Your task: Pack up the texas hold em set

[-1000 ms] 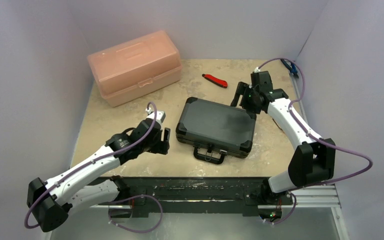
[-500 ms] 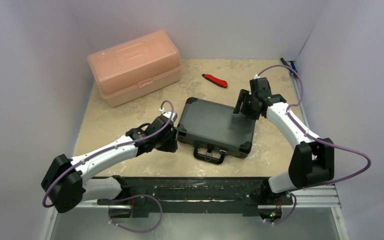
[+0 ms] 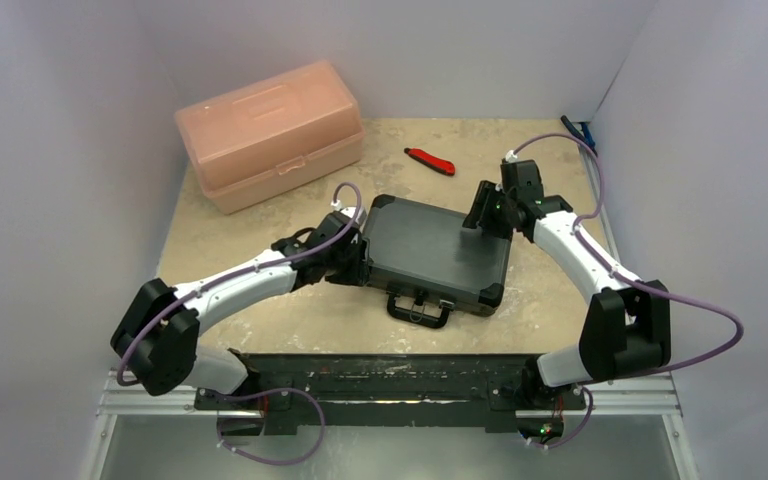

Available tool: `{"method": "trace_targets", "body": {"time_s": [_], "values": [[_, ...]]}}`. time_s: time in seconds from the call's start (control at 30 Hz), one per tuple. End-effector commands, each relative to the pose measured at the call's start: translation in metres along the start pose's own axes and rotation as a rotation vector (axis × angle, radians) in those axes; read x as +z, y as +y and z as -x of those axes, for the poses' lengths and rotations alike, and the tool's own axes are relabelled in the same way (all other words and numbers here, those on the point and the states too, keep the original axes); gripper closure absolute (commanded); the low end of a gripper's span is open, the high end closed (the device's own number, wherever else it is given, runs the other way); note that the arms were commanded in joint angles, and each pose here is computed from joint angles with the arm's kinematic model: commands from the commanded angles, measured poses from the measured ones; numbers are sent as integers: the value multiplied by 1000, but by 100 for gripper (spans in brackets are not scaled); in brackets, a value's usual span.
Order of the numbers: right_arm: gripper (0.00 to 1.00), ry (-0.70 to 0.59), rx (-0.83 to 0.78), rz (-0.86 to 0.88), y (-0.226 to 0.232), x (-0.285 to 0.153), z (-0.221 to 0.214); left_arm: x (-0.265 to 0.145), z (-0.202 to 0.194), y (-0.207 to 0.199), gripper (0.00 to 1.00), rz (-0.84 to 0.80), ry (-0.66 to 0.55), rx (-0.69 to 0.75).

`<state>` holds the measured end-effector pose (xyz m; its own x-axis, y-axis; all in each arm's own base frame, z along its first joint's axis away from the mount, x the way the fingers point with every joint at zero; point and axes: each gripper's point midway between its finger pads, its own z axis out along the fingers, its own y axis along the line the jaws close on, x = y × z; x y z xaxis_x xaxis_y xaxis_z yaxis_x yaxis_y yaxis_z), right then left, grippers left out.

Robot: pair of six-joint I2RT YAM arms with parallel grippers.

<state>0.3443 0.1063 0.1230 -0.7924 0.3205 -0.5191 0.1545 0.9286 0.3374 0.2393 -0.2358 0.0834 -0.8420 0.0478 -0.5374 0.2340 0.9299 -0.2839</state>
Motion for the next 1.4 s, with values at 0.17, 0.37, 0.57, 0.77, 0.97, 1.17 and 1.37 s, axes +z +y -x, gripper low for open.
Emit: {"method": "trace_targets", "body": {"time_s": [0.17,0.37,0.57,0.77,0.97,1.17,1.37], "values": [[46,221,-5,-24,-15,12,-64,13,50,-20,55,-64,-64,-13],[48,242,-6,-2,-12,11,-73,25,68,-16,56,-48,-71,-24],[48,255,-9,25,-4,8,-78,33,88,-13,56,-57,-73,-30],[49,273,-13,63,6,3,-84,37,113,-1,56,14,-94,10],[49,283,-15,110,19,-4,-87,42,132,-3,56,19,-113,7],[50,306,-16,179,35,-10,-92,49,152,-10,56,8,-125,16],[50,304,-26,201,41,-14,-94,59,172,-18,56,-3,-125,21]]}}
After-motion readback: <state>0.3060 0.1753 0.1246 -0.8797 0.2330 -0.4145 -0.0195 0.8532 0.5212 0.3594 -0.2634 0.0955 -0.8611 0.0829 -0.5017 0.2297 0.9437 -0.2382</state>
